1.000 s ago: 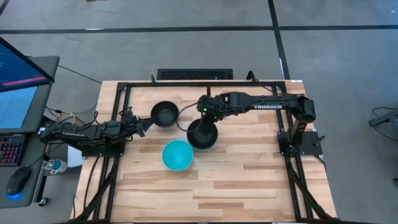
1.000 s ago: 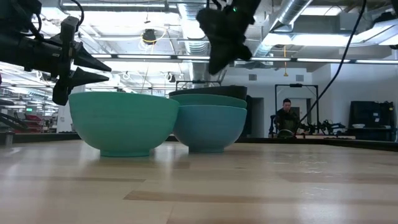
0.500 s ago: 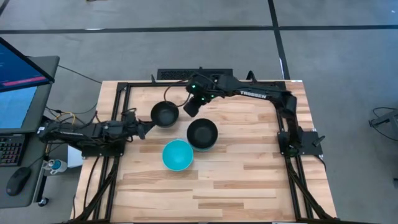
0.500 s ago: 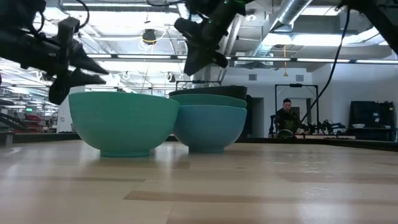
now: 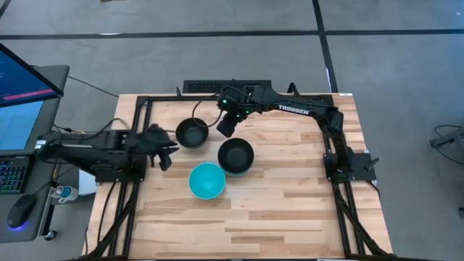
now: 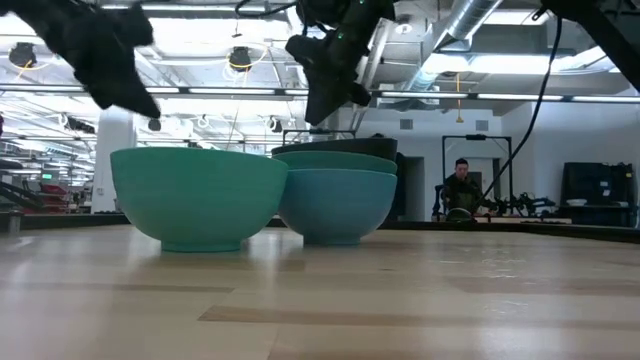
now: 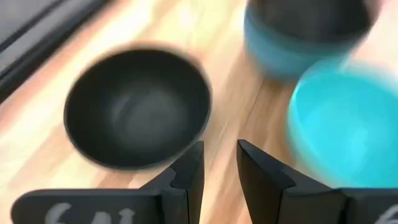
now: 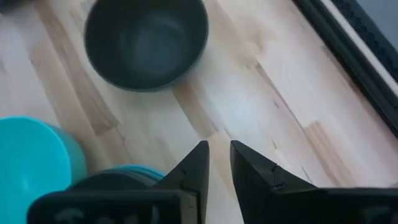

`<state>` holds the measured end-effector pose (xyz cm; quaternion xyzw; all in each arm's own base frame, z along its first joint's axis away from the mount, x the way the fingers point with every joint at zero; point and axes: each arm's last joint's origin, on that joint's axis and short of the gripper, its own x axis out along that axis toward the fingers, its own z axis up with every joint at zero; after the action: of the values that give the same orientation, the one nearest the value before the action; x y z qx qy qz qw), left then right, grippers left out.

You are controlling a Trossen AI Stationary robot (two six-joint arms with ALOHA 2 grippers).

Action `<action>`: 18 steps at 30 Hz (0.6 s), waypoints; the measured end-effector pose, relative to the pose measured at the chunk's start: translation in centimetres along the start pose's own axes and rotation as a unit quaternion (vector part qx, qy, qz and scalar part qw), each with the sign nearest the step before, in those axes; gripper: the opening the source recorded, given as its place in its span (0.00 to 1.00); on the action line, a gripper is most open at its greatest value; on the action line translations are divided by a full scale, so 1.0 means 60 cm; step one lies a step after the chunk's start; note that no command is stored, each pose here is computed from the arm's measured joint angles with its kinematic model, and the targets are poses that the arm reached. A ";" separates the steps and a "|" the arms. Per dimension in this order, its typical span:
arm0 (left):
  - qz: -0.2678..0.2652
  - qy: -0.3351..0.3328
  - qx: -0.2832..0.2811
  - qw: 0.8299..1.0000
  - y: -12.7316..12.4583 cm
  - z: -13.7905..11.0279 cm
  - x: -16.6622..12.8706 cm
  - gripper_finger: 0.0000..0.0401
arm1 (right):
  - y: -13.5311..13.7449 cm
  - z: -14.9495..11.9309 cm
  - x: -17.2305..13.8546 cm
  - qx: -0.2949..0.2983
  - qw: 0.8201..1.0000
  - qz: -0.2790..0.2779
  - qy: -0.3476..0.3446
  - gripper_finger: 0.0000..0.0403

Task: Nest bowls inside each other
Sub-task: Stack the black bowl on top of the right black bowl

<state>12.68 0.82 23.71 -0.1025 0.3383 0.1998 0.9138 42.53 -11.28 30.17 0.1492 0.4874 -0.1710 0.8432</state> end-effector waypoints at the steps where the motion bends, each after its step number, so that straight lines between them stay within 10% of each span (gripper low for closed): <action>1: 0.004 0.027 0.019 0.999 -0.002 0.003 0.011 0.21 | 0.000 0.000 0.000 0.000 1.000 -0.005 -0.002 0.22; 11: 0.005 0.165 0.208 0.964 -0.021 0.054 0.094 0.21 | 0.006 -0.013 -0.001 0.005 0.999 -0.022 0.032 0.22; 18: 0.020 0.181 0.238 0.954 0.011 0.086 0.101 0.21 | 0.024 -0.022 -0.002 -0.005 0.999 -0.033 0.042 0.22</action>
<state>19.59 4.86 23.55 0.0907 0.5381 0.1096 0.8308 42.10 -9.42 29.77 0.1362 0.5278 -0.1897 0.8166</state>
